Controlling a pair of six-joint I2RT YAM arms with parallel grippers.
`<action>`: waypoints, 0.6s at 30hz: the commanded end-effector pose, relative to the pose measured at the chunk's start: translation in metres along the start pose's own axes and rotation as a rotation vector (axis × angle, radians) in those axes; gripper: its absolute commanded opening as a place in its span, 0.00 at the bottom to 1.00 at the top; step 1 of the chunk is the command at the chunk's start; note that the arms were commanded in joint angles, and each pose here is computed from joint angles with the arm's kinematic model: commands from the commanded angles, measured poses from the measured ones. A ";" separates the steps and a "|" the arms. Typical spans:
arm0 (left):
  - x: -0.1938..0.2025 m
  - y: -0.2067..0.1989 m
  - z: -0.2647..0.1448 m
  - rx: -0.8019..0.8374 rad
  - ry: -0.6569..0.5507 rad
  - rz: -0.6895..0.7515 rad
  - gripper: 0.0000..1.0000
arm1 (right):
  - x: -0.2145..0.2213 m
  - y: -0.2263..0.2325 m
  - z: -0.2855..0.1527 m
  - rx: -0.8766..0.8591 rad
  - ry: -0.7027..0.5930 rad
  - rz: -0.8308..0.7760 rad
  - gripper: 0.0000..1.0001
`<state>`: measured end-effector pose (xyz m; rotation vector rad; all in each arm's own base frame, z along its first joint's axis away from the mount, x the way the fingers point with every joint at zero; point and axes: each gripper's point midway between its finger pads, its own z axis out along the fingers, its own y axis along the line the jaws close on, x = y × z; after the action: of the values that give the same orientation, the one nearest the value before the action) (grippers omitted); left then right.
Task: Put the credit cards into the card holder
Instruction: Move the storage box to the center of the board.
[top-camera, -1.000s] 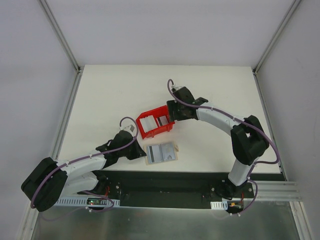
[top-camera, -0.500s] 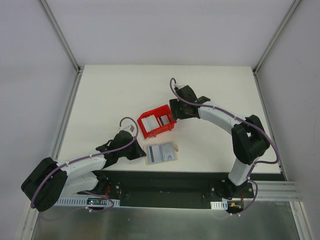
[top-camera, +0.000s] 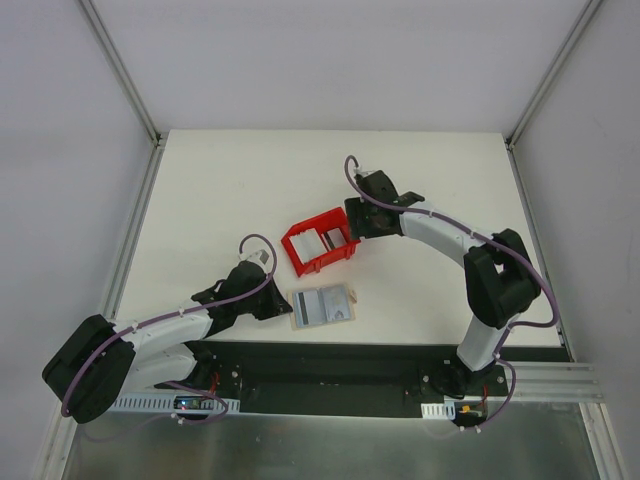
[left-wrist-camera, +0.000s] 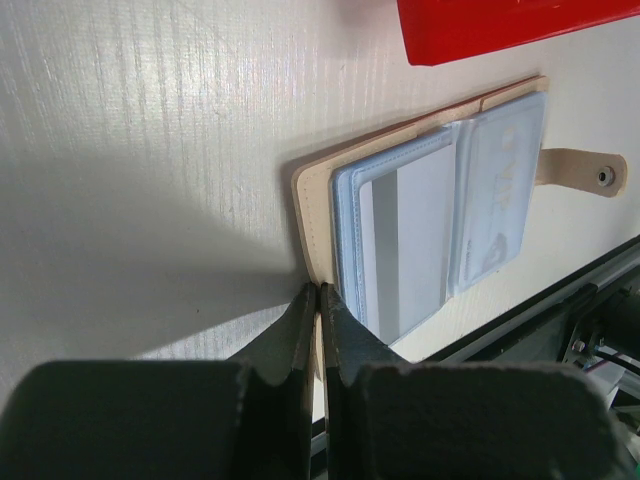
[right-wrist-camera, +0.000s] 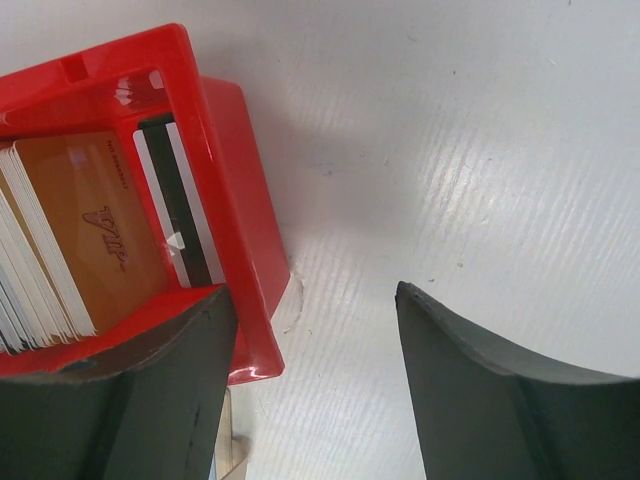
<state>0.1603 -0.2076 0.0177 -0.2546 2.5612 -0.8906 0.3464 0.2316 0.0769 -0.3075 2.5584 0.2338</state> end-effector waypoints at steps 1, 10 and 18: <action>-0.002 0.006 0.000 -0.025 -0.012 0.015 0.00 | -0.005 -0.014 -0.015 0.042 -0.020 -0.015 0.66; -0.001 0.006 0.000 -0.023 -0.012 0.016 0.00 | -0.025 0.005 -0.040 -0.074 -0.107 -0.017 0.68; -0.002 0.007 0.001 -0.026 -0.013 0.015 0.00 | -0.036 0.029 -0.090 -0.248 -0.242 0.016 0.70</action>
<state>0.1603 -0.2076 0.0177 -0.2536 2.5611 -0.8903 0.3343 0.2348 0.1402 -0.3254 2.4029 0.4160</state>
